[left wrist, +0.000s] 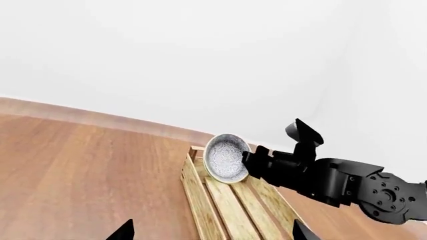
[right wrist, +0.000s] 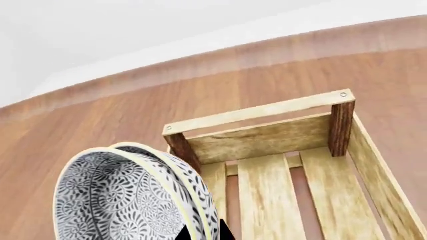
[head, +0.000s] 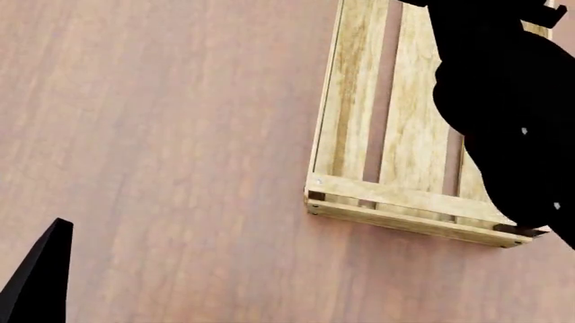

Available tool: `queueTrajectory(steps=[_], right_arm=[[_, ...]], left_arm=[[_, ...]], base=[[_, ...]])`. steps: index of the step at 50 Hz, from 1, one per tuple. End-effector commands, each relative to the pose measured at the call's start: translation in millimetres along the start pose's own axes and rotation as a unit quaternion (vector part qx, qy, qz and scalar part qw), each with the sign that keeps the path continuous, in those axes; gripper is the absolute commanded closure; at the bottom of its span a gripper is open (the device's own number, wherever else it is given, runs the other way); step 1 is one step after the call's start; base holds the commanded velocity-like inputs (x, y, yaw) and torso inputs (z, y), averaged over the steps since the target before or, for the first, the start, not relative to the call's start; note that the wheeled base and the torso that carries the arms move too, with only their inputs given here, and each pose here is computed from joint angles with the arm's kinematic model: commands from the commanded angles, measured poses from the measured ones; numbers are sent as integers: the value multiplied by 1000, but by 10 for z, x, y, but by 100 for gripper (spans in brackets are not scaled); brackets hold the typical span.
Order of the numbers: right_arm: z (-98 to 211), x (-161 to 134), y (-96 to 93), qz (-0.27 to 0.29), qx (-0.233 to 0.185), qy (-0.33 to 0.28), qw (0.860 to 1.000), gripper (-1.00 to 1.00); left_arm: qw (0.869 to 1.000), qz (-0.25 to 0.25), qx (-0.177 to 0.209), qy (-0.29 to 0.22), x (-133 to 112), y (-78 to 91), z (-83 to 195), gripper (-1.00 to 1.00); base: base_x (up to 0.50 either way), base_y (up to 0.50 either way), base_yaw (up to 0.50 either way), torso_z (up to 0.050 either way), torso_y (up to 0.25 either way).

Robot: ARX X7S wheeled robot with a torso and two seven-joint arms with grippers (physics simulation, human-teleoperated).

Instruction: Stack the right bowl on the left bowl and place them in the tray.

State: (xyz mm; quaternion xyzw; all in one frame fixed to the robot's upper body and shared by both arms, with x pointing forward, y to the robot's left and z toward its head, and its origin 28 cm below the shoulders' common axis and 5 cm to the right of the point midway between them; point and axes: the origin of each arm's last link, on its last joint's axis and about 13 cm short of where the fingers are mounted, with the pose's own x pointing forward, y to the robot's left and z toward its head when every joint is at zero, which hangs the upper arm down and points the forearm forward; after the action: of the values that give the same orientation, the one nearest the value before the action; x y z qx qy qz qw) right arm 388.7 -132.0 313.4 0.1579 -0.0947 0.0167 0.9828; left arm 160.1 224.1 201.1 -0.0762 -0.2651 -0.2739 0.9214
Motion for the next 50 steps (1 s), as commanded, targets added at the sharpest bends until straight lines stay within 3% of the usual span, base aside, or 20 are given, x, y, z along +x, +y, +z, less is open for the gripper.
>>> queueTrajectory(steps=[1, 11, 32, 41, 46, 50], right_arm=[[99, 293, 105, -3, 50, -25, 998, 100], [67, 492, 84, -52, 78, -14, 995, 100], [-64, 507, 199, -112, 137, 7, 984, 100], [-22, 520, 246, -138, 167, -1, 976, 100], [-19, 526, 211, -165, 214, -13, 963, 100], [-20, 527, 205, -175, 226, -13, 958, 100]], left_arm=[[1000, -8, -5, -26, 18, 6, 35, -100], [1000, -5, -5, -28, 15, 13, 43, -100], [999, 16, -2, -32, 11, 95, 68, -100], [999, 26, 3, -35, 11, 133, 83, -100], [999, 32, 3, -35, 7, 156, 82, -100], [999, 35, 3, -35, 6, 171, 80, -100]], base=[[0, 0, 0, 0, 0], [0, 0, 0, 0, 1], [0, 0, 0, 0, 1], [0, 0, 0, 0, 1], [0, 0, 0, 0, 2], [0, 0, 0, 0, 0]])
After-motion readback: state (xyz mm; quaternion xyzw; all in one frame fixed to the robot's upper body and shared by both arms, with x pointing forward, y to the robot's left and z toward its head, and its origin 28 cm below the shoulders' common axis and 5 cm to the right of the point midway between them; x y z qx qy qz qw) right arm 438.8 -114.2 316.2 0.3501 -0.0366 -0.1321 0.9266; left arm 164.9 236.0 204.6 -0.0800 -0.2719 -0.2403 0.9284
